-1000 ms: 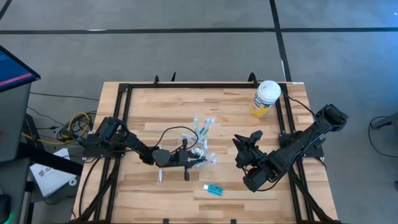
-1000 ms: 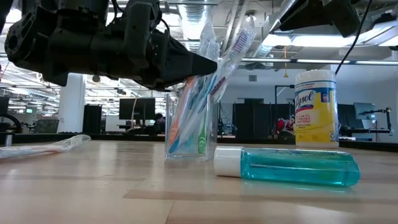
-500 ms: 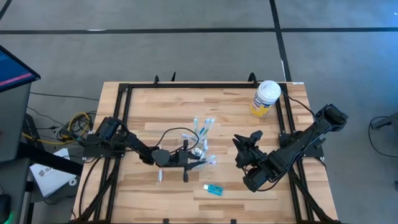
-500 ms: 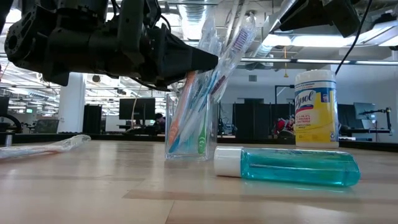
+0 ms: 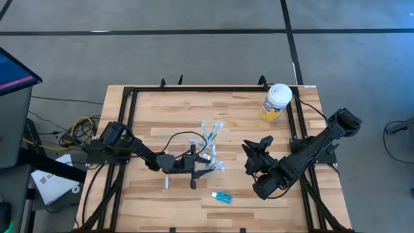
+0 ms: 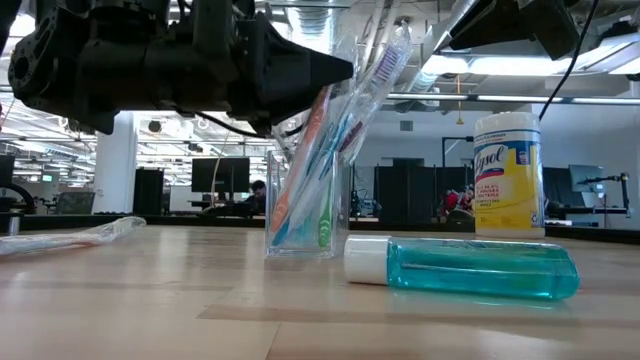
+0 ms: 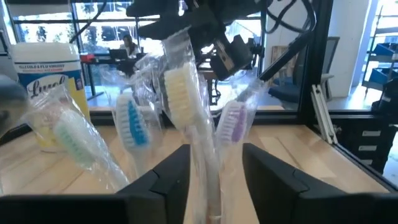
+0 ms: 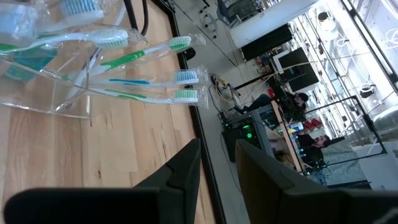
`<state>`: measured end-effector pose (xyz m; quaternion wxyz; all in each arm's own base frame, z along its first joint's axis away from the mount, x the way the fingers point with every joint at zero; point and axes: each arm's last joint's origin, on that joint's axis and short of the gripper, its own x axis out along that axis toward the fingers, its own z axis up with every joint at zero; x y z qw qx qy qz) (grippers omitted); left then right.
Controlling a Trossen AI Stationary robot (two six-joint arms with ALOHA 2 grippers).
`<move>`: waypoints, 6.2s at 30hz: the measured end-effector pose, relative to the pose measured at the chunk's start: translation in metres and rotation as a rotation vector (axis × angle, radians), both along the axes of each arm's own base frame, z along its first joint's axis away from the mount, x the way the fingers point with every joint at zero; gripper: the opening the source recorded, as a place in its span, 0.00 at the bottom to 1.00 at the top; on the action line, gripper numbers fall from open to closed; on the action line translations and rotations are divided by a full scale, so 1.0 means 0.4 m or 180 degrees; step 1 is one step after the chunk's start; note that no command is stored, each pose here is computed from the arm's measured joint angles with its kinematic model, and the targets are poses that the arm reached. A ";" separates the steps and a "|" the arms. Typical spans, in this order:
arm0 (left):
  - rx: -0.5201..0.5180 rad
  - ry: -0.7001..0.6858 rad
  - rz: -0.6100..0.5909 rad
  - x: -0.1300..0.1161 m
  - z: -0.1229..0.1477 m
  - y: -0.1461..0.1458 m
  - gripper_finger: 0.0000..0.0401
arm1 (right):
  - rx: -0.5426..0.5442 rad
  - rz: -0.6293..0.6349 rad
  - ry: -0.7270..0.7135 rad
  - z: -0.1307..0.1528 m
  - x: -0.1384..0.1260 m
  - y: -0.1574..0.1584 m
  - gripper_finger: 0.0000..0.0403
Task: Pick & Place toothbrushing station
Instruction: Put the top orange toothbrush into the transparent organizer, then put the orange toothbrush into the transparent organizer
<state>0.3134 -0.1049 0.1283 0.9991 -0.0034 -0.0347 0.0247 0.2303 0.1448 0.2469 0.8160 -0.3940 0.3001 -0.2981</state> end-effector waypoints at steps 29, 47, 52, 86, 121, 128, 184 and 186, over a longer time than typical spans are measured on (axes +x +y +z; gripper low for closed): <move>0.0248 -0.0015 0.0277 -0.043 0.142 -0.017 0.47 | 0.0003 0.0001 -0.0003 0.000 0.000 0.000 0.23; -0.0702 0.0637 0.0550 -0.156 0.219 -0.050 0.47 | 0.0020 0.0003 -0.0007 0.000 0.001 0.001 0.23; -0.1031 0.0819 0.0518 -0.189 0.224 -0.058 0.47 | 0.0025 0.0003 -0.0014 0.000 0.001 0.001 0.23; -0.2908 0.2419 0.1636 -0.316 0.108 -0.032 0.42 | 0.0067 0.0004 -0.0064 0.001 0.004 0.004 0.23; -0.2938 0.2618 0.2291 -0.362 0.032 0.031 0.34 | 0.0085 -0.0036 -0.0082 0.001 0.010 -0.003 0.23; -0.2876 0.2577 0.2335 -0.370 0.019 0.037 0.34 | 0.0137 -0.0075 -0.0043 -0.001 0.016 -0.013 0.23; -0.1866 0.1232 0.1211 -0.308 0.045 0.016 0.00 | 0.0269 -0.0110 -0.0203 0.001 0.022 -0.011 0.23; -0.1773 0.1144 0.1114 -0.301 0.056 0.012 0.00 | 0.0304 -0.0110 -0.0250 0.002 0.025 -0.009 0.23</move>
